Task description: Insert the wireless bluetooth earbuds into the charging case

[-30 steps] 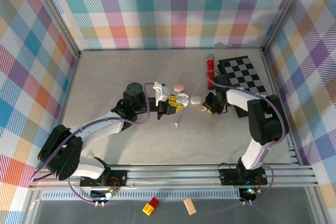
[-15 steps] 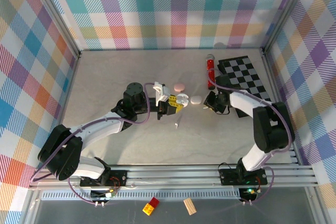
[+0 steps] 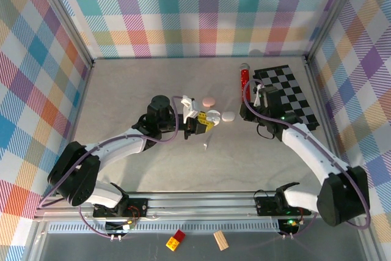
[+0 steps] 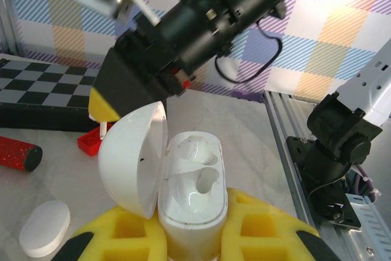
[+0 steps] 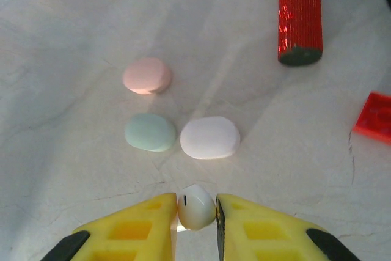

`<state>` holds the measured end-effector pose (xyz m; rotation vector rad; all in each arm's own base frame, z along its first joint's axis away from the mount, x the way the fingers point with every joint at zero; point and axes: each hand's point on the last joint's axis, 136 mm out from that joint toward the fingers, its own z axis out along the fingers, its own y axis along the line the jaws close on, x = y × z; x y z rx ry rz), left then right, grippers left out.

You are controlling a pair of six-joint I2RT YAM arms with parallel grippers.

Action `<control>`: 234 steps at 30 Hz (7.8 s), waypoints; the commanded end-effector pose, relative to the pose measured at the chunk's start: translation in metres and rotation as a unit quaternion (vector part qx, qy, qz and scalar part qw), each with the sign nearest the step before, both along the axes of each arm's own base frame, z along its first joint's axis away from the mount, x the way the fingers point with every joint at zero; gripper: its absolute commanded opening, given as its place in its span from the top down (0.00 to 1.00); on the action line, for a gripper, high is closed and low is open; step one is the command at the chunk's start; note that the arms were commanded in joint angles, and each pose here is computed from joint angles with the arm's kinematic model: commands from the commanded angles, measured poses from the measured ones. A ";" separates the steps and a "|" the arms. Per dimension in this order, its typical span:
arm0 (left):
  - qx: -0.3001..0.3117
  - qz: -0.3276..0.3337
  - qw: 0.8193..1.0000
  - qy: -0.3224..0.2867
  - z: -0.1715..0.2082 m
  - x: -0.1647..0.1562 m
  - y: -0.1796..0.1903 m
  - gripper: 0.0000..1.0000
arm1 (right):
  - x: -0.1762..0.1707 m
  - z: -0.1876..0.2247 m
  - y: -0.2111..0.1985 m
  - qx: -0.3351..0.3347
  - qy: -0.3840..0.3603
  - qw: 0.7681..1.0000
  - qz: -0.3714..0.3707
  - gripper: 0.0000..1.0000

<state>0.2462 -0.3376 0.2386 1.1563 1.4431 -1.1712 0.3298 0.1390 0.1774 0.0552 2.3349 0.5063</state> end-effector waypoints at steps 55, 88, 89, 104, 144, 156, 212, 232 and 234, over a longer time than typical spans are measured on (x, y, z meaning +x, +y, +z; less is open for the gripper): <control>0.008 0.037 0.999 -0.010 0.002 0.013 0.022 0.89 | 0.146 -0.149 0.043 -0.083 0.241 0.965 0.061 0.47; 0.007 0.034 0.999 -0.009 0.004 0.010 0.024 0.89 | 0.113 -0.143 0.024 -0.194 0.278 0.938 0.068 0.51; 0.007 0.034 0.999 -0.008 0.004 0.010 0.024 0.89 | 0.113 -0.144 0.025 -0.197 0.283 0.936 0.070 0.52; 0.008 0.034 0.999 -0.009 0.002 0.010 0.024 0.89 | 0.120 -0.154 0.017 -0.246 0.314 0.914 0.075 0.64; 0.012 0.060 0.998 -0.008 -0.002 0.022 0.024 0.89 | 0.135 -0.098 0.029 -0.176 0.197 0.963 0.056 0.78; -0.001 0.095 0.995 0.000 0.000 0.040 0.022 0.89 | 0.116 -0.029 0.035 -0.094 0.052 0.993 0.056 0.78; -0.013 0.159 0.987 -0.027 0.023 0.062 -0.007 0.89 | -0.003 0.088 0.118 0.022 -0.128 0.972 0.196 0.79; -0.024 0.171 0.985 -0.020 0.031 0.067 -0.006 0.89 | -0.006 0.080 0.123 0.027 -0.118 0.970 0.210 0.79; -0.023 0.171 0.985 -0.019 0.030 0.067 -0.006 0.89 | -0.007 0.080 0.124 0.030 -0.116 0.970 0.213 0.79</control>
